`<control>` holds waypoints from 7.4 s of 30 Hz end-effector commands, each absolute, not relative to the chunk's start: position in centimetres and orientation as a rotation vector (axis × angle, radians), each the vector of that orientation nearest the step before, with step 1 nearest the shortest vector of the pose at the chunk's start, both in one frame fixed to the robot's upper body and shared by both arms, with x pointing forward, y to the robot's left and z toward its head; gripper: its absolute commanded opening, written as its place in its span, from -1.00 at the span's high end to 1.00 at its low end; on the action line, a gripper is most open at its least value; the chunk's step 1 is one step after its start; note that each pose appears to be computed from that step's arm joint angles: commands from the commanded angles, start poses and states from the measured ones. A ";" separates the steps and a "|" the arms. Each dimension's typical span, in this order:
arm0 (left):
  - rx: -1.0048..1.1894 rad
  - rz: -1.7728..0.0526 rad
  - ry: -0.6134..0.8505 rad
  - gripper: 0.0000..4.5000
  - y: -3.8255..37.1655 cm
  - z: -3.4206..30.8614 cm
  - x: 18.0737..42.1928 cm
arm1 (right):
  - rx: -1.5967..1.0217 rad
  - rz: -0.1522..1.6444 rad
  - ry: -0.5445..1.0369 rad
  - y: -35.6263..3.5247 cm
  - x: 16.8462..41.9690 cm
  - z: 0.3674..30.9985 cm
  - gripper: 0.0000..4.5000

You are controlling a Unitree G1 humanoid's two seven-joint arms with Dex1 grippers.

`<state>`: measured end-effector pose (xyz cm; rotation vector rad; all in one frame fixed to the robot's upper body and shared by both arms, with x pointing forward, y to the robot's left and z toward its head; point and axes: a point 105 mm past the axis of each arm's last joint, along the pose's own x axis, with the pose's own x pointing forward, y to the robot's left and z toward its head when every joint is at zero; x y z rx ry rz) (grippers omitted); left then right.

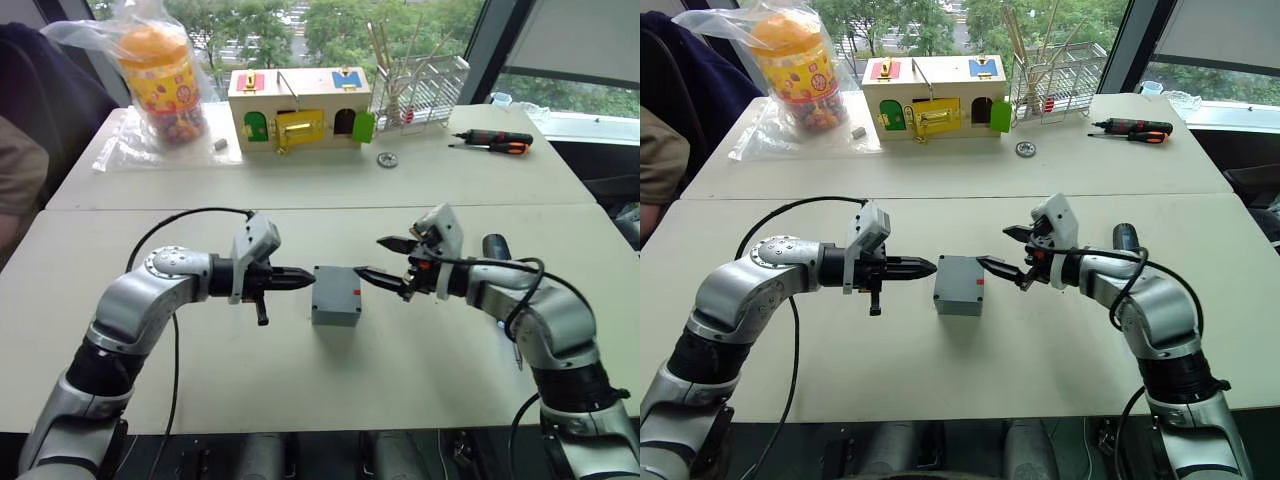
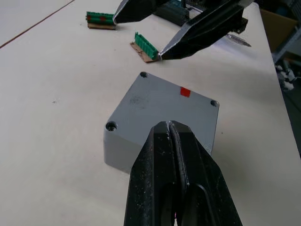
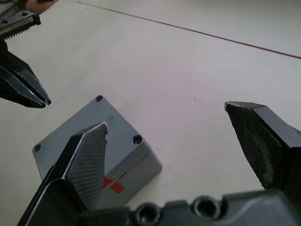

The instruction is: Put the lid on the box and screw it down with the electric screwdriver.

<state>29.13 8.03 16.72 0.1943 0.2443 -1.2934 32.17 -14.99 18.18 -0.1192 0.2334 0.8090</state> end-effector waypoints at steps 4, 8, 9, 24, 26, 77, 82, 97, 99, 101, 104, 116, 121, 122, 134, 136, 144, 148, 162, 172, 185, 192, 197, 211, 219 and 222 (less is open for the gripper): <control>0.264 -1.430 0.133 1.00 5.2 18.4 27.1 | -0.243 0.454 0.444 -24.8 31.5 22.1 -0.95; 0.330 -1.462 0.110 1.00 4.3 17.8 26.3 | -0.232 0.366 0.706 -27.8 29.2 20.5 -0.95; 0.342 -1.464 0.100 1.00 4.0 17.8 26.3 | -0.207 0.348 0.750 -28.3 28.8 20.1 -0.95; 0.285 -1.434 0.044 1.00 2.3 17.3 25.1 | 0.086 0.207 1.095 -31.3 28.1 14.6 -0.95; 0.277 -1.425 0.046 1.00 2.2 17.2 25.1 | 0.105 0.219 1.110 -31.1 28.4 14.3 -0.95; 0.349 -1.395 0.204 1.00 6.1 16.3 30.7 | 0.327 0.821 -0.274 -11.6 29.2 26.0 0.21; 0.388 -1.394 0.238 1.00 6.2 15.2 30.7 | 0.284 0.816 -0.241 -10.5 29.5 24.1 0.21; 0.444 -1.360 0.237 1.00 6.6 14.1 31.3 | 0.195 0.721 -0.201 -11.2 31.4 21.7 0.21; 0.441 -1.361 0.237 1.00 6.5 14.1 31.3 | 0.201 0.734 -0.186 -11.1 31.3 21.4 0.21; 0.439 -1.361 0.238 1.00 6.6 14.0 31.3 | 0.206 0.755 -0.168 -11.0 31.1 21.1 0.21; 0.439 -1.363 0.240 1.00 6.6 14.0 31.2 | 0.209 0.777 -0.154 -10.8 30.8 20.9 0.21; 0.454 -1.368 0.263 1.00 6.6 13.2 31.1 | 0.053 0.863 -0.070 -8.2 29.5 17.2 0.21; 0.446 -1.370 0.264 1.00 6.4 13.2 30.9 | 0.034 0.818 -0.015 -8.8 30.1 15.2 0.21; 0.444 -1.370 0.265 1.00 6.4 13.2 30.8 | 0.037 0.811 -0.005 -9.0 30.2 14.7 0.21; 0.436 -1.366 0.260 1.00 6.2 13.2 30.7 | 0.056 0.759 0.020 -10.4 30.7 13.2 0.21; 0.435 -1.368 0.259 1.00 6.1 13.2 30.7 | 0.057 0.750 0.016 -10.5 31.0 13.3 0.21; 0.434 -1.366 0.258 1.00 6.1 13.3 30.8 | 0.066 0.732 0.009 -10.6 31.2 13.2 0.21; 0.432 -1.367 0.260 1.00 6.1 13.3 30.7 | 0.069 0.732 0.007 -10.8 31.0 13.3 0.21; 0.376 -1.394 0.274 1.00 5.7 12.6 30.3 | 0.209 0.745 -0.256 -13.1 30.0 23.4 0.21; 0.101 -1.372 0.124 1.00 5.4 17.9 30.7 | 0.282 0.516 -0.052 -21.8 32.2 30.8 0.21; 0.206 -1.422 0.094 1.00 5.6 18.4 27.8 | 0.318 0.183 0.821 -30.6 30.8 17.2 0.21; 0.232 -1.381 0.151 1.00 6.0 15.8 27.3 | 0.269 0.147 0.949 -32.2 30.7 15.4 0.21; 0.205 -1.363 0.158 1.00 5.6 15.2 27.2 | 0.235 0.166 0.990 -32.4 31.1 14.7 0.21; 0.085 -1.216 0.149 1.00 8.1 15.5 29.4 | 0.146 0.216 0.722 -32.6 34.5 18.7 -0.99; -0.003 -1.103 0.243 1.00 12.3 15.2 28.3 | -0.057 0.659 0.078 -24.6 31.2 25.0 -0.99; -0.004 -1.074 0.303 1.00 13.5 14.6 27.3 | -0.033 0.780 0.154 -22.4 28.4 22.4 -0.99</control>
